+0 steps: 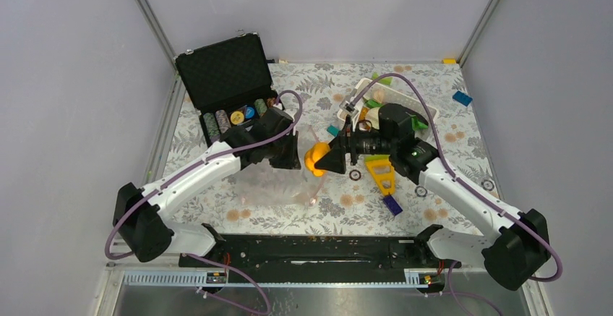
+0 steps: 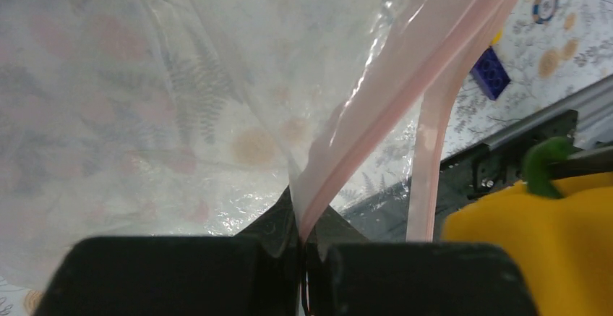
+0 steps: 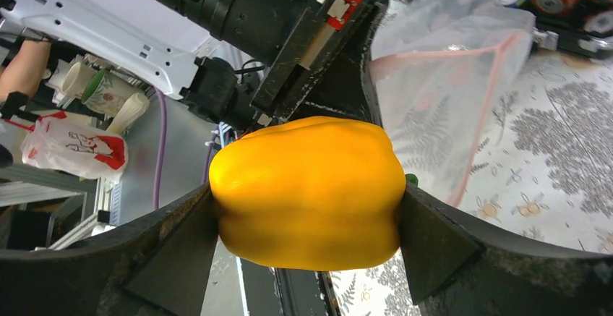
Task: Place the food in the zip-top bag and seal the zipper
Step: Place the fake vegetable in the zipper food storage bag.
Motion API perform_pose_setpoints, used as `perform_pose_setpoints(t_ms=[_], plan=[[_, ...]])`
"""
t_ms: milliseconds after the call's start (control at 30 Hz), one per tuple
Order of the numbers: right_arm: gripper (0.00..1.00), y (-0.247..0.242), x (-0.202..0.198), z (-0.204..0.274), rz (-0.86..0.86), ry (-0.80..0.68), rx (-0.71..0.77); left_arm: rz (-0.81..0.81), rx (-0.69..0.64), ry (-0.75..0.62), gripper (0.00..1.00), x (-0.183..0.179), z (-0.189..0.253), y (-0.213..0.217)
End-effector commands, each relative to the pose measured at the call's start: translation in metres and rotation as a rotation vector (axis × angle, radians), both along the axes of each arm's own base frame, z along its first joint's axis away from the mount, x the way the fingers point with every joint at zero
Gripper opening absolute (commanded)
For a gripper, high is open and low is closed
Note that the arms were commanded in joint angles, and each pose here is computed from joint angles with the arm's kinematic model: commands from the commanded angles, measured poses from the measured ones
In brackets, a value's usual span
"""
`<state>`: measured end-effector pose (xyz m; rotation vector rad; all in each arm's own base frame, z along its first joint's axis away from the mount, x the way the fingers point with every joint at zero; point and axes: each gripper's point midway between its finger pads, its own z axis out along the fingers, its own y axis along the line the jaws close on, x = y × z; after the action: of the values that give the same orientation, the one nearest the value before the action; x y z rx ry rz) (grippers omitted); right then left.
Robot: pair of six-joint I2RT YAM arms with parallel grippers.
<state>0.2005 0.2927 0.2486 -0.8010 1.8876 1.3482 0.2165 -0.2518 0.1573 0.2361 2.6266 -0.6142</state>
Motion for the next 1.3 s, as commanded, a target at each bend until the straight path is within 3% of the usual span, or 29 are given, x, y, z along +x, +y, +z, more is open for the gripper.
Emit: perform_pose_setpoints(t_ms=[0,367,500,533,800,1000,1133,1267], plan=[[0.59,0.019,-0.011,0.018,0.080,-0.084,0.054,-0.067,-0.151,-0.014,0.00,-0.015,0.038,-0.016],[0.76,-0.015,-0.006,0.043,-0.088,-0.217,-0.086,-0.272,-0.382,-0.007,0.00,-0.058,0.106,-0.037],[0.98,-0.027,-0.002,0.054,-0.162,-0.220,-0.119,-0.299,-0.414,-0.006,0.00,-0.063,0.117,-0.040],[0.99,-0.028,-0.003,0.056,-0.167,-0.220,-0.116,-0.297,-0.411,-0.007,0.00,-0.062,0.116,-0.040],[1.00,-0.030,-0.005,0.060,-0.185,-0.191,-0.100,-0.285,-0.413,-0.006,0.00,-0.056,0.111,-0.045],[1.00,-0.041,0.012,0.064,-0.335,-0.177,-0.108,-0.270,-0.391,-0.036,0.00,-0.050,0.110,-0.043],[1.00,-0.046,0.028,0.060,-0.444,-0.125,-0.118,-0.192,-0.315,-0.080,0.00,-0.036,0.107,-0.030],[1.00,-0.067,0.054,0.050,-0.587,-0.110,-0.220,-0.029,-0.140,-0.122,0.01,-0.018,0.091,0.003]])
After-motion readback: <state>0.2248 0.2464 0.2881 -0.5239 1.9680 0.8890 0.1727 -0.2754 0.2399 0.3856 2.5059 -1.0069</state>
